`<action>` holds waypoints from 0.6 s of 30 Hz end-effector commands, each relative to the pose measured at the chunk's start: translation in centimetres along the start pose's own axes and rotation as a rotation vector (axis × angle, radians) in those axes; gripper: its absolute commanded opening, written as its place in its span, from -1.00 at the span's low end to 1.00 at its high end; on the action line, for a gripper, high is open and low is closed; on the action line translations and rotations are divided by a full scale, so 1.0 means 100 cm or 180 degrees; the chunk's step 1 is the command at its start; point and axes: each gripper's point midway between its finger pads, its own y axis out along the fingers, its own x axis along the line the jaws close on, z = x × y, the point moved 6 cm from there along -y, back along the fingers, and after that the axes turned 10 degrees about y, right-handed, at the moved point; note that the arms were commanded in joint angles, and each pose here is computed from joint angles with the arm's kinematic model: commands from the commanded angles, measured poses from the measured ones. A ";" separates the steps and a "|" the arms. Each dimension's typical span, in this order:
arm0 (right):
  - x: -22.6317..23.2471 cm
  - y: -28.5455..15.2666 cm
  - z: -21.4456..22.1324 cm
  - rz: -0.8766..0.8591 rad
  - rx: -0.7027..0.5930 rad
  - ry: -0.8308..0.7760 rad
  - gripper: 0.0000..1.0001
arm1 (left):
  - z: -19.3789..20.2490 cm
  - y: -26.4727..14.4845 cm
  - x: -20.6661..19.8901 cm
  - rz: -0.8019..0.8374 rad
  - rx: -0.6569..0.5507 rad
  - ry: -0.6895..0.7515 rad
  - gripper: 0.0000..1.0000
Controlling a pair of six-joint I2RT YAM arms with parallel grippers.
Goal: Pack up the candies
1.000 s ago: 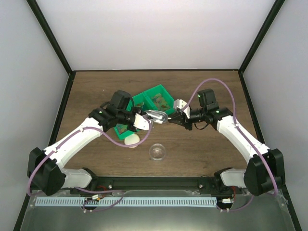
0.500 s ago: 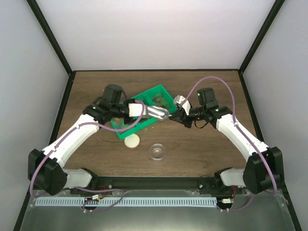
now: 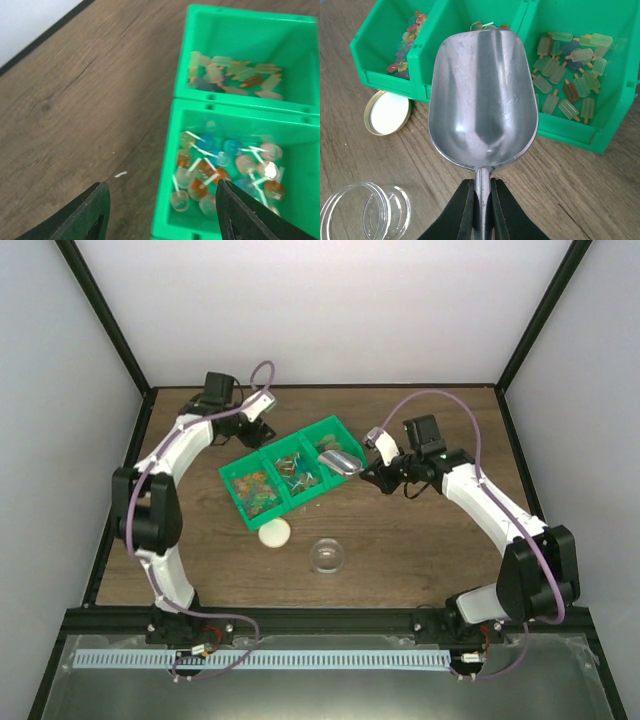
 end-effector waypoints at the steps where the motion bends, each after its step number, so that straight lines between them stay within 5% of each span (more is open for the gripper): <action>1: 0.001 -0.008 -0.015 0.0074 0.0002 0.0061 -0.99 | 0.011 0.027 0.019 0.0152 0.0299 -0.0347 0.19; 14: 0.006 -0.006 -0.028 0.0095 0.0011 0.0330 -0.99 | 0.041 0.090 0.010 0.0556 0.0679 -0.0409 0.02; 18: 0.008 0.001 -0.031 0.0163 0.0145 0.0403 -0.99 | 0.042 0.098 0.005 0.0491 0.0780 -0.0505 -0.38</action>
